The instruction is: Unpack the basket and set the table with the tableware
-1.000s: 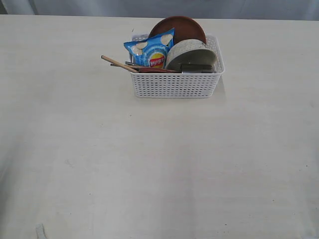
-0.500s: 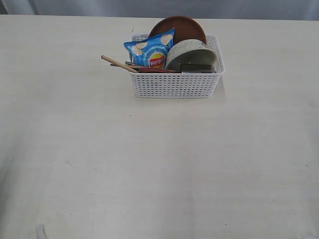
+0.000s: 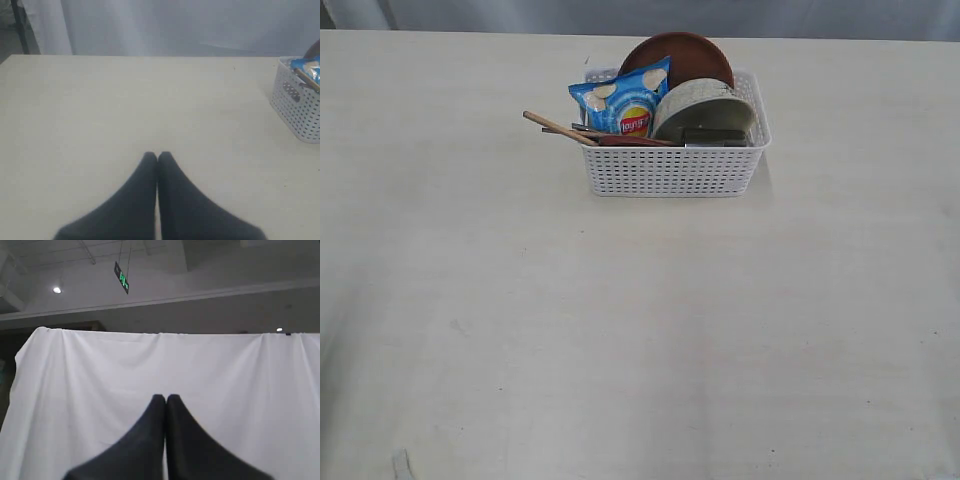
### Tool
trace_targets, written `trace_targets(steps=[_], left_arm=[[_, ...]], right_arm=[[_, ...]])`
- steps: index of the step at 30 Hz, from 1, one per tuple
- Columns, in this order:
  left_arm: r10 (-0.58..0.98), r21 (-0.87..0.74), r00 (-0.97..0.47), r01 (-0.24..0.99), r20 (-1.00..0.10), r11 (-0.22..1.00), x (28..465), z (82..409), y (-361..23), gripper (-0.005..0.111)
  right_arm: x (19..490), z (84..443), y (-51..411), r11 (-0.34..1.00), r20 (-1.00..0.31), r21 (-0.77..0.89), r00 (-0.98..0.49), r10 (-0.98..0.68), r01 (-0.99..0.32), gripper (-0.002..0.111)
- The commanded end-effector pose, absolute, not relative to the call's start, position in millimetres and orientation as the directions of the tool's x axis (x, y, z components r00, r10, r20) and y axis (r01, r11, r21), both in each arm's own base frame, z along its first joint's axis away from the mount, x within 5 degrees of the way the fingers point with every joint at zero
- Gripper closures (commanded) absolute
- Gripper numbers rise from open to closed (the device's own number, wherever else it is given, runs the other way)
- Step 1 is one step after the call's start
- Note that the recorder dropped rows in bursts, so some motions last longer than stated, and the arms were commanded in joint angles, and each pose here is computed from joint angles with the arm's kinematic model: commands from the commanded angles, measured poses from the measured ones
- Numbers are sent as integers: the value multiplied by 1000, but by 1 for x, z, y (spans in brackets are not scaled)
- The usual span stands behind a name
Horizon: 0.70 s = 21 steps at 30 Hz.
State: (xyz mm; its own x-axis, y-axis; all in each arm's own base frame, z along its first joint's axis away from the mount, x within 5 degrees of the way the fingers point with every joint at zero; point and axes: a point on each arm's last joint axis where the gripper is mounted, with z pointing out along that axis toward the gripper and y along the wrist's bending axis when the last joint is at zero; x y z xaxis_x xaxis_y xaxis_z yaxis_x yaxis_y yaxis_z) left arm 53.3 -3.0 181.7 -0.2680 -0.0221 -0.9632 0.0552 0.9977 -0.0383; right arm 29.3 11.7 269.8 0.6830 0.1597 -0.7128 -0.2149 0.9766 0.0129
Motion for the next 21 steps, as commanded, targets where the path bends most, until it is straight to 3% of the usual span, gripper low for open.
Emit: trace_targets(steps=[1, 3, 13, 18, 21], left_arm=[[-10, -25, -253, 54, -967, 998, 53, 182, -3, 107], [-10, -25, -253, 54, -967, 998, 53, 182, -3, 107], [-10, -25, -253, 54, -967, 998, 53, 182, -3, 107], [-10, -25, -253, 54, -967, 998, 53, 182, -3, 107], [-10, -25, -253, 54, -967, 998, 53, 182, -3, 107]], right_arm=[[42, 257, 9, 960, -839, 160, 481, 255, -228, 108], [45, 259, 6, 957, -883, 216, 380, 276, -194, 108], [74, 319, 7, 976, -964, 180, 174, 200, -125, 108], [121, 332, 25, 981, -991, 65, -130, 41, -182, 108], [150, 322, 49, 967, -913, 0, -394, -104, -255, 108]])
